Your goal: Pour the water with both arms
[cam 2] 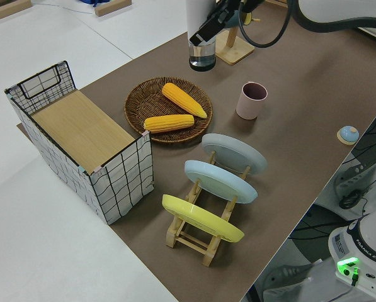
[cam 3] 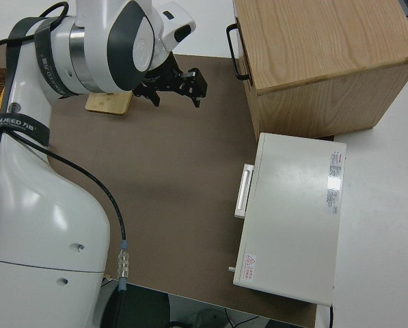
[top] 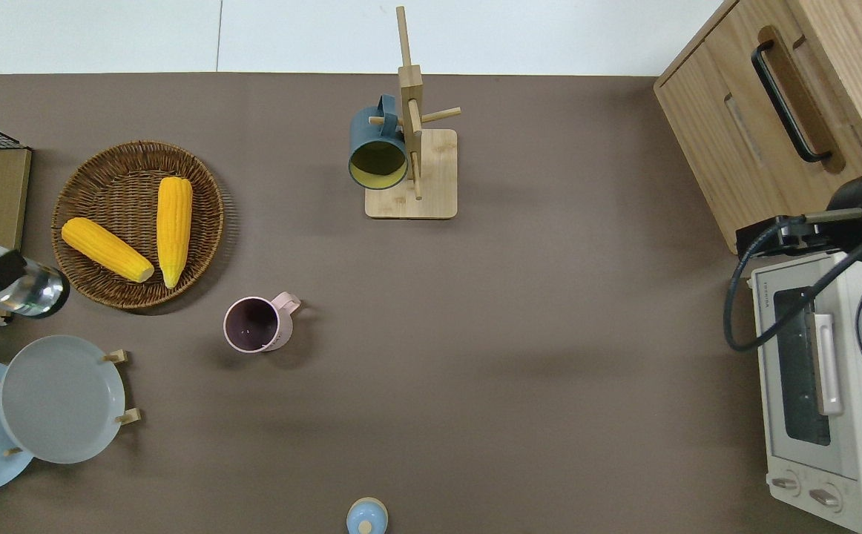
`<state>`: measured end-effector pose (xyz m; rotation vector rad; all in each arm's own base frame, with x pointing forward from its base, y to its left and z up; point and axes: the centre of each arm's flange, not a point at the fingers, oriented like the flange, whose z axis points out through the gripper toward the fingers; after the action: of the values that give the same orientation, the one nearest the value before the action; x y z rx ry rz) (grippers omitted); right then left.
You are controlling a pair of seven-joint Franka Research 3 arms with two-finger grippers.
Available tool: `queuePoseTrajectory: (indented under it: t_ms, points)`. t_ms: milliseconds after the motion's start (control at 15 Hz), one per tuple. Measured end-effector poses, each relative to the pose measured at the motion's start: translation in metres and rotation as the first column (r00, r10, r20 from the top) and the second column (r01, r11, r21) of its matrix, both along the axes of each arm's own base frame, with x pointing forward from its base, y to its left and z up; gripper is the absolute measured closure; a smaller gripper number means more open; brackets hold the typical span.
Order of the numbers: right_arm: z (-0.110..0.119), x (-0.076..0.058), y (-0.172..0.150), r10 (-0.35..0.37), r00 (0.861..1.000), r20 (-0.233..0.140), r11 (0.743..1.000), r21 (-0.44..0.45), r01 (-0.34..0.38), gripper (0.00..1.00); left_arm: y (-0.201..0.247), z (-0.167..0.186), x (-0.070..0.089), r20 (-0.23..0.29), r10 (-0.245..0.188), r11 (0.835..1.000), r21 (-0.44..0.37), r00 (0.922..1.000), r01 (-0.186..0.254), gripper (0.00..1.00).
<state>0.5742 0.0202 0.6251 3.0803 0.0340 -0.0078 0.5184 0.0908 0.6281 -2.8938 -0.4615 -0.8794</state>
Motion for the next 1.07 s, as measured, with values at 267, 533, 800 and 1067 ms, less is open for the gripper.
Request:
queuePoseTrajectory:
  t_ms: [267,533,800,1067]
  points:
    - [0.0,0.0,0.0,0.0,1.0,0.0,1.0,0.0,0.0,0.01,0.069,0.005,0.011,0.0,-0.029,1.0,0.011,0.9996,0.029,0.37]
    - [0.0,0.0,0.0,0.0,1.0,0.0,1.0,0.0,0.0,0.01,0.127,0.018,0.02,0.05,-0.072,0.997,0.0,0.9961,0.073,0.37]
    - [0.0,0.0,0.0,0.0,1.0,0.0,1.0,0.0,0.0,0.01,0.171,0.017,0.032,0.078,-0.097,0.995,0.009,0.9922,0.096,0.37]
    - [0.0,0.0,0.0,0.0,1.0,0.0,1.0,0.0,0.0,0.01,0.194,0.002,0.048,0.077,-0.099,0.995,0.013,0.9921,0.099,0.37]
